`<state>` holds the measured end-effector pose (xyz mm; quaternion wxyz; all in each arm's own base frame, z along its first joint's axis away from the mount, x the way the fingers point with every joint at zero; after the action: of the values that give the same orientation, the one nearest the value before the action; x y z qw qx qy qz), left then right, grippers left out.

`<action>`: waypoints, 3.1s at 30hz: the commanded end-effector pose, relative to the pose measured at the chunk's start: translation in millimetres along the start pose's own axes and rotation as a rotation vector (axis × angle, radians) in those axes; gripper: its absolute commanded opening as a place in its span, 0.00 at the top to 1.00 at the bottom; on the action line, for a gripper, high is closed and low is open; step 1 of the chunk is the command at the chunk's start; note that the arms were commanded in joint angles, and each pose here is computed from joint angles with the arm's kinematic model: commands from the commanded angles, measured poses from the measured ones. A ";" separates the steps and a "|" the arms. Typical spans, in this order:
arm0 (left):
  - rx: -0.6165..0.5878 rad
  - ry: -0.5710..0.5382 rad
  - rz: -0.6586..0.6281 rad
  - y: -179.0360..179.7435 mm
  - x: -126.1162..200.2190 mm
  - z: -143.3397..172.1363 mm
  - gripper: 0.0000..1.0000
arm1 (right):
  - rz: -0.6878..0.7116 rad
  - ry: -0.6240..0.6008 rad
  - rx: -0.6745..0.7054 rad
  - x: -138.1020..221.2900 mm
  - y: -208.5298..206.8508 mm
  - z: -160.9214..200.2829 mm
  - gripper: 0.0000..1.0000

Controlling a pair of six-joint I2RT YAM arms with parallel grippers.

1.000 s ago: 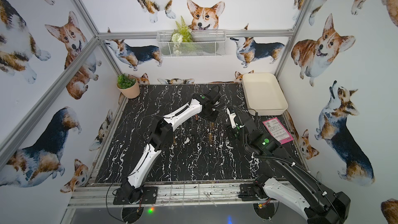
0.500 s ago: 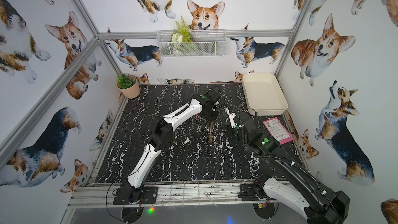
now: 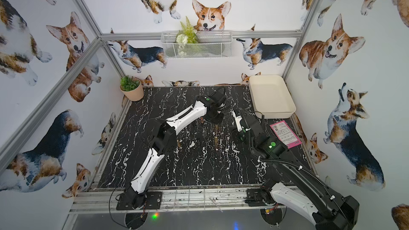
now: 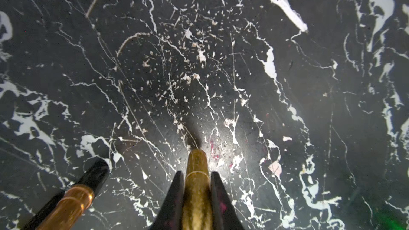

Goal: Open the lipstick cap
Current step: Pick up the lipstick at the center of the board, then open the cover of the lipstick, then place the cover at the center of the board.

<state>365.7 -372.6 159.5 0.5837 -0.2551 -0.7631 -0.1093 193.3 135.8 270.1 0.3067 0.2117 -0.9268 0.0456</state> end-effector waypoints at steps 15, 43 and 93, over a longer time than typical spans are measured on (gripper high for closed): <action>0.040 0.003 0.536 -15.8 157.3 19.7 0.88 | -0.213 -0.032 0.036 -4.6 22.1 -10.1 0.52; 0.040 0.005 0.683 -19.5 190.7 43.8 0.89 | -0.341 -0.014 0.106 -23.9 42.7 -37.0 0.59; 0.119 -0.225 0.141 19.4 88.2 -14.5 1.00 | -0.144 -0.132 0.002 49.7 6.8 -23.4 1.00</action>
<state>352.8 -330.2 257.0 0.5577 -0.3176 -0.7663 0.0285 166.9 140.0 322.3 0.2339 0.3288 -0.9150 -0.0029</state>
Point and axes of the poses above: each gripper's point midway between its finger pads, its own x axis back along the fingers, its own y axis along the line the jaws close on, z = x × y, the point moved 8 cm from there along x, back along the fingers
